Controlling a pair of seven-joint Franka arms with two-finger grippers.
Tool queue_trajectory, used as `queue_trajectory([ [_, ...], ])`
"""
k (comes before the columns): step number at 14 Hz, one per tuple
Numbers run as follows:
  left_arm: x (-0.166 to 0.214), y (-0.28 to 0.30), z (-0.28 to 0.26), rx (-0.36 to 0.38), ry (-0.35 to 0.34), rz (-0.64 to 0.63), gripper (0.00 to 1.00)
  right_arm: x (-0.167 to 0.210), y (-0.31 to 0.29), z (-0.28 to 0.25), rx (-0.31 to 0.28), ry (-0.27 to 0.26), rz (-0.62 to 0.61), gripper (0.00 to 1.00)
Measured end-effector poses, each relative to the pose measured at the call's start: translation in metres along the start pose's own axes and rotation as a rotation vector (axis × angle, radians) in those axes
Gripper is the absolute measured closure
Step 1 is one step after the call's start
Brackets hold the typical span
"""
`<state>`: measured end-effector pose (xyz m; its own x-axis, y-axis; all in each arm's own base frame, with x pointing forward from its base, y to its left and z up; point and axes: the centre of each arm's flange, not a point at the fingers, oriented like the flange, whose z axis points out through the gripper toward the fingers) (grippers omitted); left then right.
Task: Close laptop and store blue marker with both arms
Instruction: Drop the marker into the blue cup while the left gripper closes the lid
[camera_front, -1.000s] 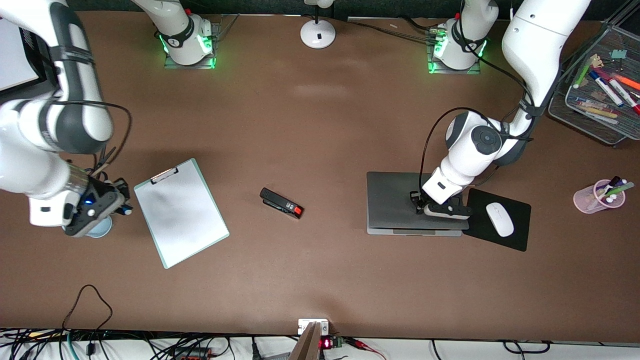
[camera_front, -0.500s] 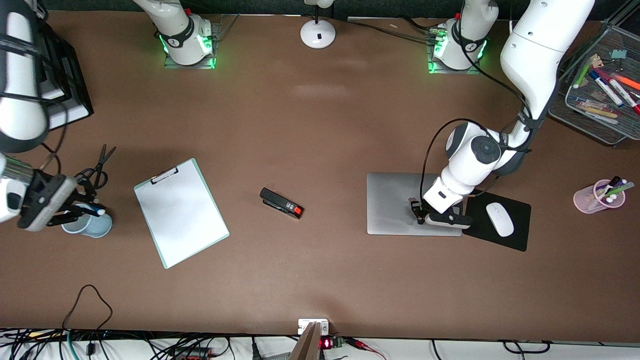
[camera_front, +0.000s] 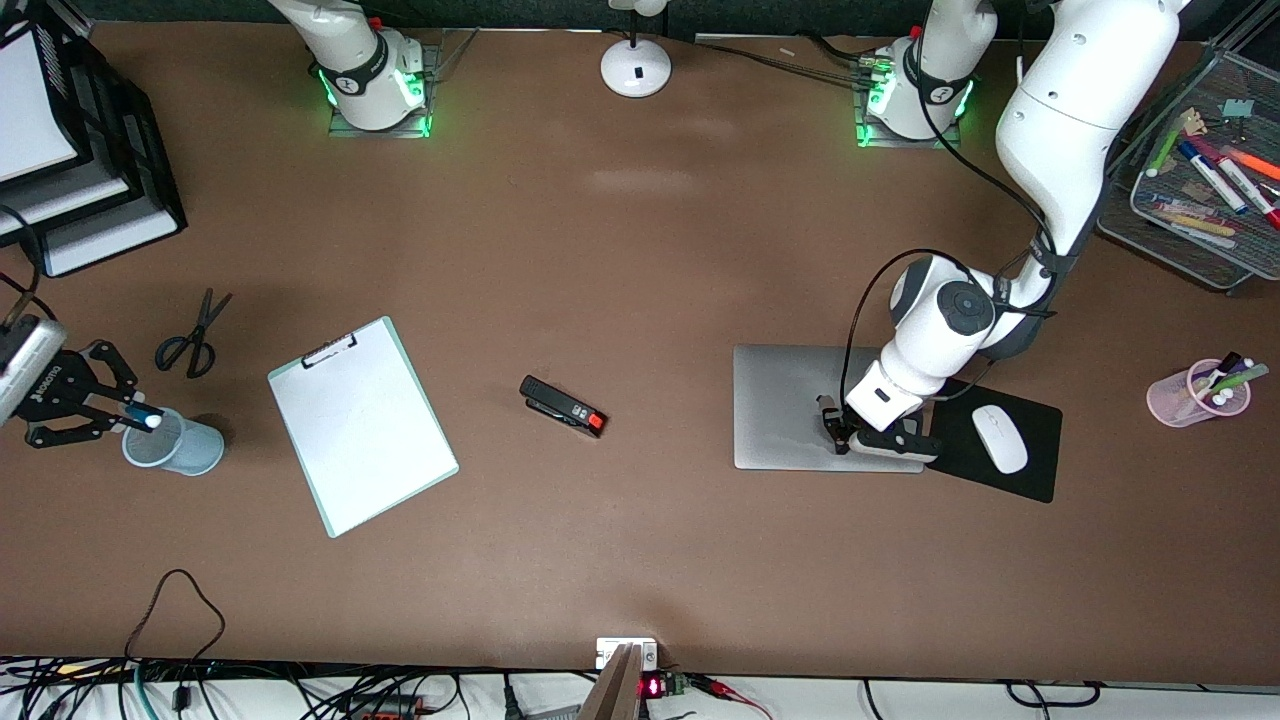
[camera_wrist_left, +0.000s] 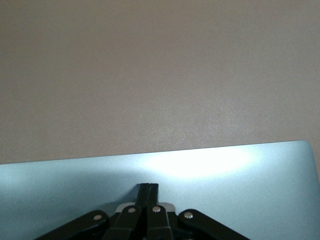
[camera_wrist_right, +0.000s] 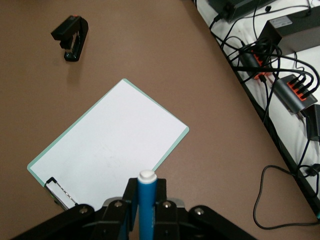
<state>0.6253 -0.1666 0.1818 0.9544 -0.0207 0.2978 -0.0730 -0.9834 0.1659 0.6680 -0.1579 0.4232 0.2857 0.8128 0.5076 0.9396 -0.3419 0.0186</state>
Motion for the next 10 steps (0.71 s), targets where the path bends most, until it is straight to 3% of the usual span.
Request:
queue_trajectory([
  [10, 0.005, -0.001, -0.002, 0.001, 0.010, -0.001, 0.99, -0.116, 0.028, 0.013, 0.032, 0.359, -0.075, 0.82],
])
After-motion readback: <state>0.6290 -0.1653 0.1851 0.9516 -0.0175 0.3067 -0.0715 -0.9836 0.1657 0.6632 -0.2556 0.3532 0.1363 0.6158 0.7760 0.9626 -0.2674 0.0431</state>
